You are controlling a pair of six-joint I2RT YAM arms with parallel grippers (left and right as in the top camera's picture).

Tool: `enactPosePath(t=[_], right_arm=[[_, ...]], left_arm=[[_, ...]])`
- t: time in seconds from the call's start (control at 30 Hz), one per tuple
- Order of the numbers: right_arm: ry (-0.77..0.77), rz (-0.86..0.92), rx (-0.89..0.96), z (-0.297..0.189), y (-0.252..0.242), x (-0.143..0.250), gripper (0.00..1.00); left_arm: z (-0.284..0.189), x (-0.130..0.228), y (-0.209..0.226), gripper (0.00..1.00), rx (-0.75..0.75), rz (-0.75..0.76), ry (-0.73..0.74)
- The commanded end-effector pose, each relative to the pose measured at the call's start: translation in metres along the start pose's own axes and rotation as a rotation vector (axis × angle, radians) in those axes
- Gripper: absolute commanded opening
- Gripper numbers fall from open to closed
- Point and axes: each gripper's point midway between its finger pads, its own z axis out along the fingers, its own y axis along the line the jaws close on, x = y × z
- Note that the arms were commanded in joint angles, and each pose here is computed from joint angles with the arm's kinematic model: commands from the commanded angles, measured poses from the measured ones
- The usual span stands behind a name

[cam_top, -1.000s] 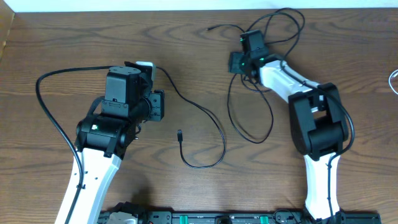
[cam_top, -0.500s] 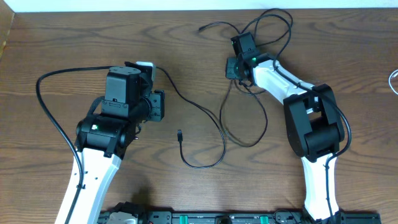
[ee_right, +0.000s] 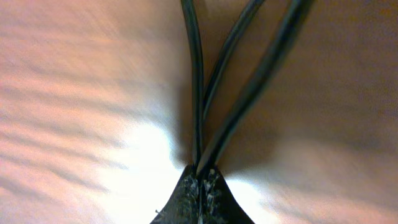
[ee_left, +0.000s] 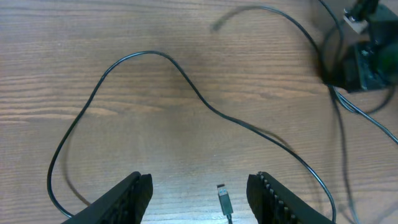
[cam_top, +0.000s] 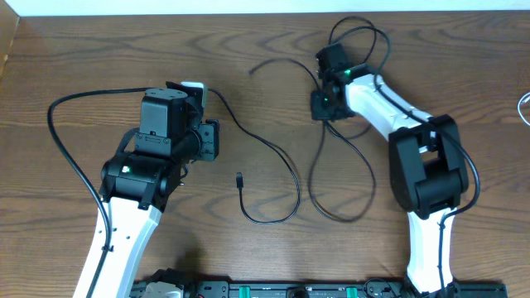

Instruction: Untangle cables

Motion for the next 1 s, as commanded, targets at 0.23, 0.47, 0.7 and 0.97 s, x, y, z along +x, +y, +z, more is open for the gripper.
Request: enactPosePath(t=[0.23, 0.47, 0.7, 0.97], right_arm=[[-0.304, 0.042, 0.017, -0.211, -0.079, -0.064, 0.01], [-0.494, 0.258, 0.194, -0.321, -0.207, -0.055, 0.01], [-0.610, 0.610, 0.293, -0.361, -0.322, -0.025, 0.01], [-0.808, 0.960, 0.373, -0.407, -0.426, 0.012, 0.01]], left_arm=[[-0.002, -0.003, -0.001, 0.55, 0.010, 0.005, -0.010], [-0.002, -0.003, -0.001, 0.55, 0.010, 0.005, -0.009], [-0.002, -0.003, -0.002, 0.55, 0.010, 0.005, -0.009], [-0.002, -0.003, -0.002, 0.55, 0.013, 0.005, -0.009]])
